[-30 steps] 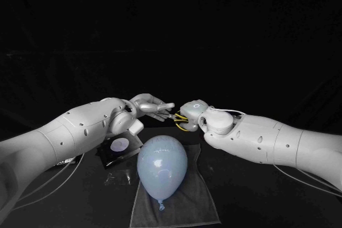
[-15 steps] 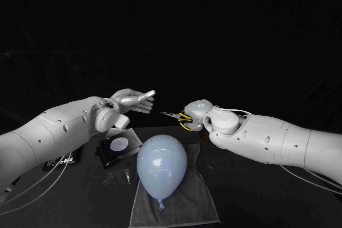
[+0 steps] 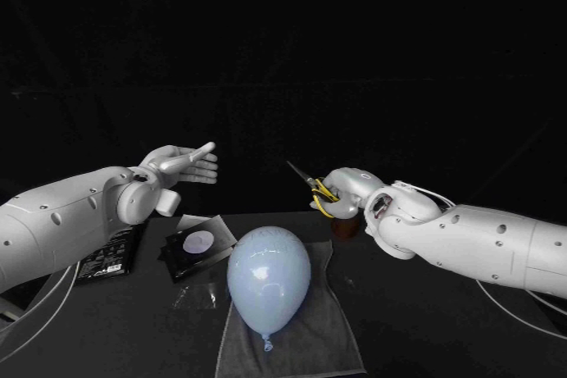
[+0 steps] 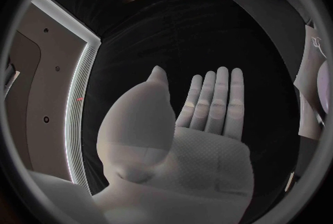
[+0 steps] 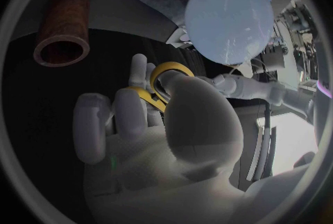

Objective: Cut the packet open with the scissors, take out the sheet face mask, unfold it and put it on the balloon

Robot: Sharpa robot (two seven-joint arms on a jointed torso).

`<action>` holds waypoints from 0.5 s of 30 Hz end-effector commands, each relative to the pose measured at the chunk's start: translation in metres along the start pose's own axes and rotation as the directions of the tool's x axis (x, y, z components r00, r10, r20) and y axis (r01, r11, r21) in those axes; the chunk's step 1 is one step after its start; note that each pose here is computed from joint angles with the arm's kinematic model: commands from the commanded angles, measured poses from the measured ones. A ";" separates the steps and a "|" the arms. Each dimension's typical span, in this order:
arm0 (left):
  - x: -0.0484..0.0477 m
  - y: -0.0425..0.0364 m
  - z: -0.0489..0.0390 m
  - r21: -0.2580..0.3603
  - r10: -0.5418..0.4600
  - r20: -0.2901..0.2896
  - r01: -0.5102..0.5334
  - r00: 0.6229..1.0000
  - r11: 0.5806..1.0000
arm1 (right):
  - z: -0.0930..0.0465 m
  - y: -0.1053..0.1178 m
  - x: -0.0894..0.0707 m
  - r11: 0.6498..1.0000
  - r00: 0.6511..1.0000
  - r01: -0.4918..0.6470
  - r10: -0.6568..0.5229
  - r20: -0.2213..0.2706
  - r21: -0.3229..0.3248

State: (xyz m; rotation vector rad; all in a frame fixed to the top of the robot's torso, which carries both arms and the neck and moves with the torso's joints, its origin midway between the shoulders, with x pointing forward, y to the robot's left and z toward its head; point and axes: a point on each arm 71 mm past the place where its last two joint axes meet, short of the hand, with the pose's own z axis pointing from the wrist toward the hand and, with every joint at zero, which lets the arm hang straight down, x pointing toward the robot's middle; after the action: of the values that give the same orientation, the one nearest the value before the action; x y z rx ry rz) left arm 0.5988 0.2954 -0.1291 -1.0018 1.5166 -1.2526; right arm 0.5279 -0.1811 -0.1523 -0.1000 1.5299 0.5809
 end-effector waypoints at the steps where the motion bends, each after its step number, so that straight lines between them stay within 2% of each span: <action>1: -0.0073 -0.0025 -0.0047 0.077 -0.057 0.034 0.054 0.998 0.996 | -0.009 -0.001 -0.011 0.921 0.917 -0.386 0.389 0.084 -0.051; 2: -0.0088 -0.0017 -0.0059 0.079 -0.059 0.036 0.056 0.998 0.995 | -0.011 -0.002 -0.011 0.904 0.900 -0.426 0.428 0.079 -0.050; 6: -0.0146 0.0061 -0.0138 0.084 -0.069 0.032 0.067 0.997 0.994 | -0.024 -0.013 -0.013 0.754 0.753 -0.657 0.656 0.055 -0.010; 7: -0.0150 0.0071 -0.0147 0.083 -0.070 0.031 0.068 0.997 0.994 | -0.025 -0.014 -0.013 0.737 0.736 -0.675 0.675 0.055 -0.005; 9: -0.0163 0.0115 -0.0189 0.079 -0.074 0.026 0.072 0.997 0.994 | -0.031 -0.018 -0.014 0.672 0.671 -0.741 0.739 0.054 0.018; 10: -0.0169 0.0142 -0.0212 0.075 -0.076 0.023 0.074 0.997 0.994 | -0.034 -0.021 -0.014 0.630 0.631 -0.776 0.774 0.056 0.032; 11: -0.0175 0.0181 -0.0242 0.069 -0.078 0.021 0.077 0.997 0.995 | -0.039 -0.023 -0.014 0.574 0.576 -0.817 0.815 0.059 0.050; 15: -0.0184 0.0274 -0.0308 0.056 -0.083 0.020 0.081 0.996 0.995 | -0.050 -0.026 -0.012 0.443 0.448 -0.892 0.892 0.060 0.086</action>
State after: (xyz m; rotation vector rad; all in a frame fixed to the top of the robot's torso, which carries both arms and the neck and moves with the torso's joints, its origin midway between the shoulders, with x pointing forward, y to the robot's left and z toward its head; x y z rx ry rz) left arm 0.5742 0.3270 -0.1529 -1.0564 1.4592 -1.2886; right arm 0.4970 -0.2296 -0.1501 0.6646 1.5392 1.1646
